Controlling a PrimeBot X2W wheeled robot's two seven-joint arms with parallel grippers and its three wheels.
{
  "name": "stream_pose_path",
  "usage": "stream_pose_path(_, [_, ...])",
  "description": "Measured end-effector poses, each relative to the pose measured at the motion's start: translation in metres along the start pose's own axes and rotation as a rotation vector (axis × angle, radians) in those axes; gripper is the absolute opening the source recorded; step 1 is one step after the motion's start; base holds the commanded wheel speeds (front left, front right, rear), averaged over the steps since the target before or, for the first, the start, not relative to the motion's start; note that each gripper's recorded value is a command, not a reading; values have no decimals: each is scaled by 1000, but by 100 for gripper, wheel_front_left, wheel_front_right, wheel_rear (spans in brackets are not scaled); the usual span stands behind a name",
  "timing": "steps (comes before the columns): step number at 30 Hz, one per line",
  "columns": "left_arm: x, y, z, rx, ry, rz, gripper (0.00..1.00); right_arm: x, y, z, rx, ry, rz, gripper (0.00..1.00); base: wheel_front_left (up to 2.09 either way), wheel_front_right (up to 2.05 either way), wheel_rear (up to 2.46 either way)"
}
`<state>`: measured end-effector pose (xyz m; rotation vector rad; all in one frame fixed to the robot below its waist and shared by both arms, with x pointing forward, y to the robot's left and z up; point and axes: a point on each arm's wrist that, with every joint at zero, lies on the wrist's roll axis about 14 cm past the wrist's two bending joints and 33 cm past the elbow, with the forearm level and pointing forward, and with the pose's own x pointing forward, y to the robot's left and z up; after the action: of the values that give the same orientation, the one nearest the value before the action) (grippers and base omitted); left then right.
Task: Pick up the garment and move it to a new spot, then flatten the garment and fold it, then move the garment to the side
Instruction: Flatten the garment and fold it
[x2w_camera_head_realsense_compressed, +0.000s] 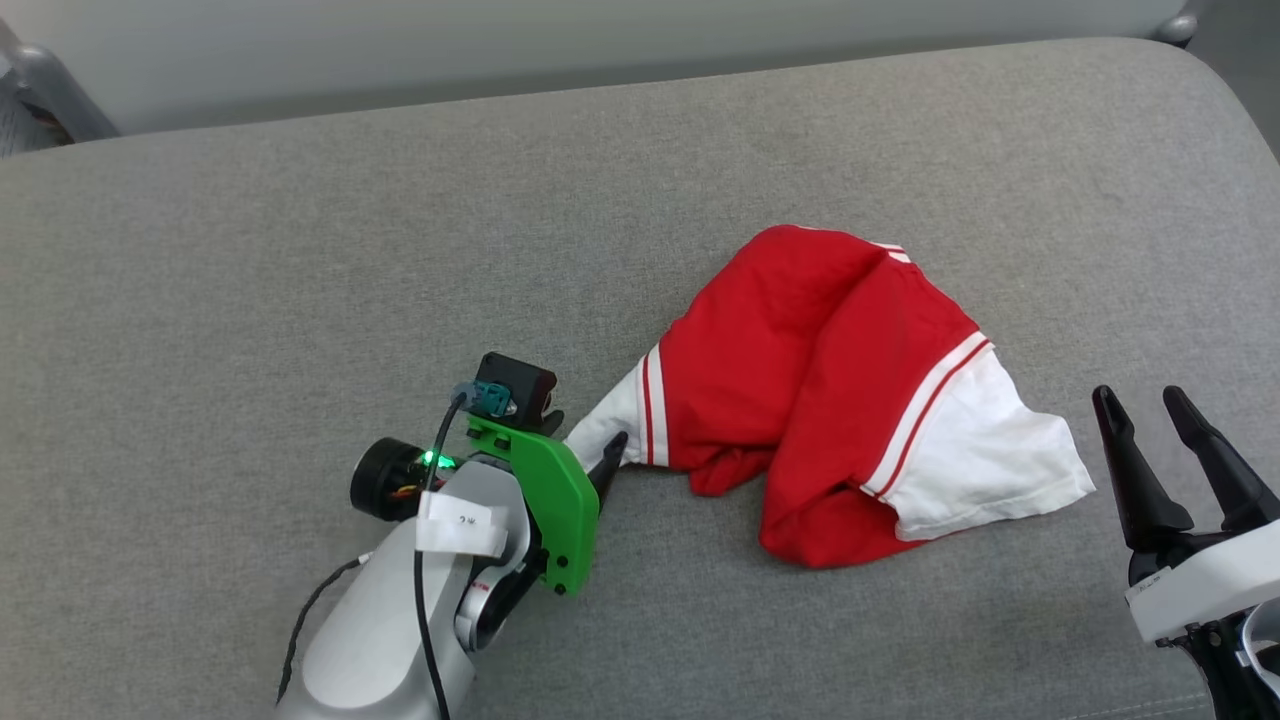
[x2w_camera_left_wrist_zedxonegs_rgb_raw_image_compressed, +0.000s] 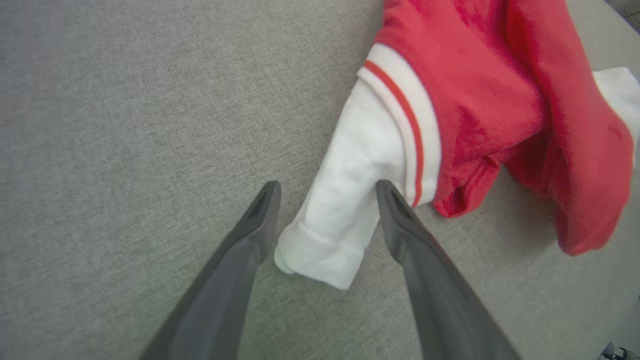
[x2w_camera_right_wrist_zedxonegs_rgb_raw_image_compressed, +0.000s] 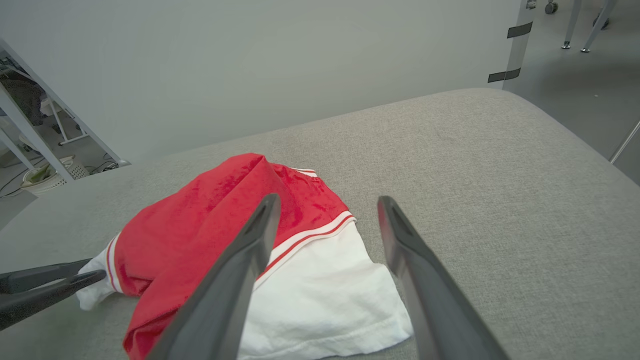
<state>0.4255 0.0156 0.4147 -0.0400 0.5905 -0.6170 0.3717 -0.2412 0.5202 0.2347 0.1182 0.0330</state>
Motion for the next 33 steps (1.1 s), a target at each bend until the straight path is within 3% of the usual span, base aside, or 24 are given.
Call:
stream_pose_path(7, [25,7,-20,34,77,-4,100,2,-7,-16,13,43,-30,100,0,0,0])
stream_pose_path(9, [30,6,-21,33,80,-10,0,3,-7,-19,14,52,-32,100,0,0,0])
stream_pose_path(15, [34,11,-8,14,-34,-4,0,5,-7,-28,21,73,-32,100,0,0,0])
stream_pose_path(17, [19,24,30,13,-220,49,0,6,-1,-26,24,66,-11,100,0,0,0])
stream_pose_path(28, [-85,63,147,152,-768,258,0,10,26,-31,33,83,75,100,0,0,0])
stream_pose_path(31, [-113,77,149,177,-824,338,0,12,33,-33,35,89,99,100,0,0,0])
stream_pose_path(33, [-117,89,124,173,-751,380,0,14,39,-35,36,96,117,100,0,0,0])
